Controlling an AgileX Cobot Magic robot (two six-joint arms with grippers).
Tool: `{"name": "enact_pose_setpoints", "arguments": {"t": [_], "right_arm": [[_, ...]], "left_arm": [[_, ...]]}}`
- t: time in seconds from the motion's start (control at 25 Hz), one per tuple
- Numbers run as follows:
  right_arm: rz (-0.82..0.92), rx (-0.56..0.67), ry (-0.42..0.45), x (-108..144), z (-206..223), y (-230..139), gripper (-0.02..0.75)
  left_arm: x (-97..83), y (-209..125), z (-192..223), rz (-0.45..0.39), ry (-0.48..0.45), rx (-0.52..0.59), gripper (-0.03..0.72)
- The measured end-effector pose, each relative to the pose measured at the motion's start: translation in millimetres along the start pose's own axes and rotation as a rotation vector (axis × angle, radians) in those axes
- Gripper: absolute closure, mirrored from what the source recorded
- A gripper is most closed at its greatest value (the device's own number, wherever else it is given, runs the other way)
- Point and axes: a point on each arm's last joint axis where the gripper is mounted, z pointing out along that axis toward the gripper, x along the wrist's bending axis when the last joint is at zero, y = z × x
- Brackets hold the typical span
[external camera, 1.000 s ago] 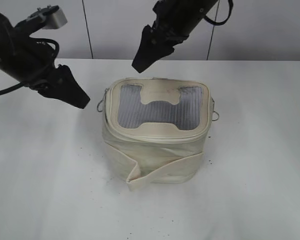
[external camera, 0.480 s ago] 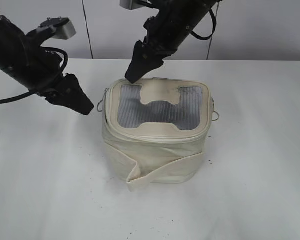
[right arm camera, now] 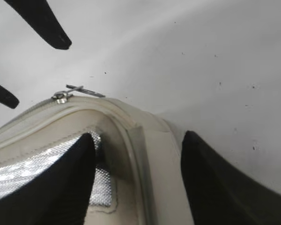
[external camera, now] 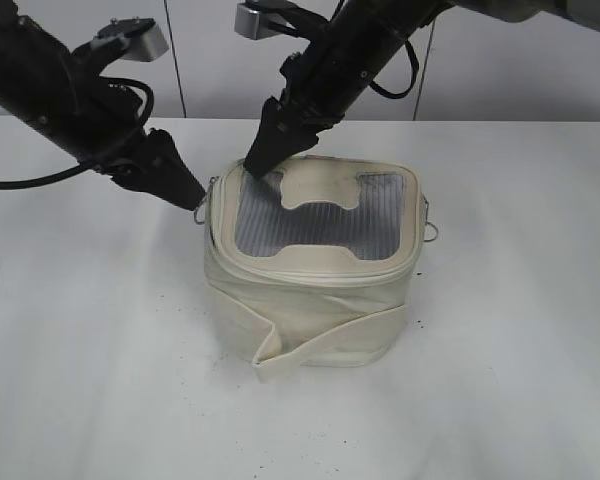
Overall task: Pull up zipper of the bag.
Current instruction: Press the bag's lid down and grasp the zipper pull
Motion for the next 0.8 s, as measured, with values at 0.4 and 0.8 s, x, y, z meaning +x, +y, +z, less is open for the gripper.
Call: {"name": "enact_pose_setpoints", "arguments": {"t": [0.4,0.8], "right_arm": [[-0.011,0.012,0.002,1.3,0.9,-0.1,0.568],[-0.015,0.023,0.0,1.1,0.6,-1.0,0.689]], "left_arm": [[-2.5,4.7,0.5,0.098,0.056,0.041,0.267],[-0.6,4.6,0.8,0.123,0.077,0.046,0.107]]}}
